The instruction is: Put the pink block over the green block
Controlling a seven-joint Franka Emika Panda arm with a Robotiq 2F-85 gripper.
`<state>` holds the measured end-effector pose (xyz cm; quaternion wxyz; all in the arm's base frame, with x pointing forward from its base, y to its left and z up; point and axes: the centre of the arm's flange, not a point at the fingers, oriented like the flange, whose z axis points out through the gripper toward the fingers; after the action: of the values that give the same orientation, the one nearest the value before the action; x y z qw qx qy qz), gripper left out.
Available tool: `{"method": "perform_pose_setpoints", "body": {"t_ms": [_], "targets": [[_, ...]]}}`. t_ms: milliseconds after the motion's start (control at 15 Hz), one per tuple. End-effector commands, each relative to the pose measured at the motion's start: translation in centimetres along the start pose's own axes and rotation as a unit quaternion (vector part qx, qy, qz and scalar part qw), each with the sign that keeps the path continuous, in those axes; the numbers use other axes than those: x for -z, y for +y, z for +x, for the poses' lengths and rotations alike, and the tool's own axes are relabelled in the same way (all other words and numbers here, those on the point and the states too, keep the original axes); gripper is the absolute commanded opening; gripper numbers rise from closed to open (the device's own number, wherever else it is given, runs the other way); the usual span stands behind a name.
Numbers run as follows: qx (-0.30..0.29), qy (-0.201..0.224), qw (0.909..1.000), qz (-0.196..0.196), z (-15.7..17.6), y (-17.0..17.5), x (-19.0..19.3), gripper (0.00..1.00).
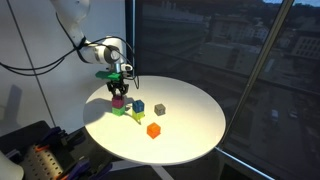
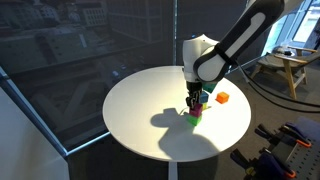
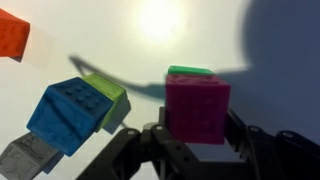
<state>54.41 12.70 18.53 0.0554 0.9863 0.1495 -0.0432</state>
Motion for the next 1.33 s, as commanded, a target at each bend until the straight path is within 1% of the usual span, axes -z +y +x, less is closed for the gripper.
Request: {"method": "perform_pose_setpoints", "body": {"t_ms": [0,733,867,933,1000,1133,1267], "targets": [[0.004,0.008,0.9999,-0.008,0.53,0.21,0.18,0.3],[0.003,0.013,0.9999,-0.005,0.24,0.38,0.49,0.3],[0.002,0.015,0.9999,-0.003,0.22,0.41,0.52,0.81],[0.003,0.015,0.9999,-0.003,0.2,0.4,0.54,0.81],[0.003,0.015,0.9999,-0.002,0.2,0.37,0.53,0.85],[0.004,0.015,0.9999,-0.002,0.21,0.31,0.54,0.99],[0.006,0.015,0.9999,0.001,0.17,0.21,0.63,1.0]]}}
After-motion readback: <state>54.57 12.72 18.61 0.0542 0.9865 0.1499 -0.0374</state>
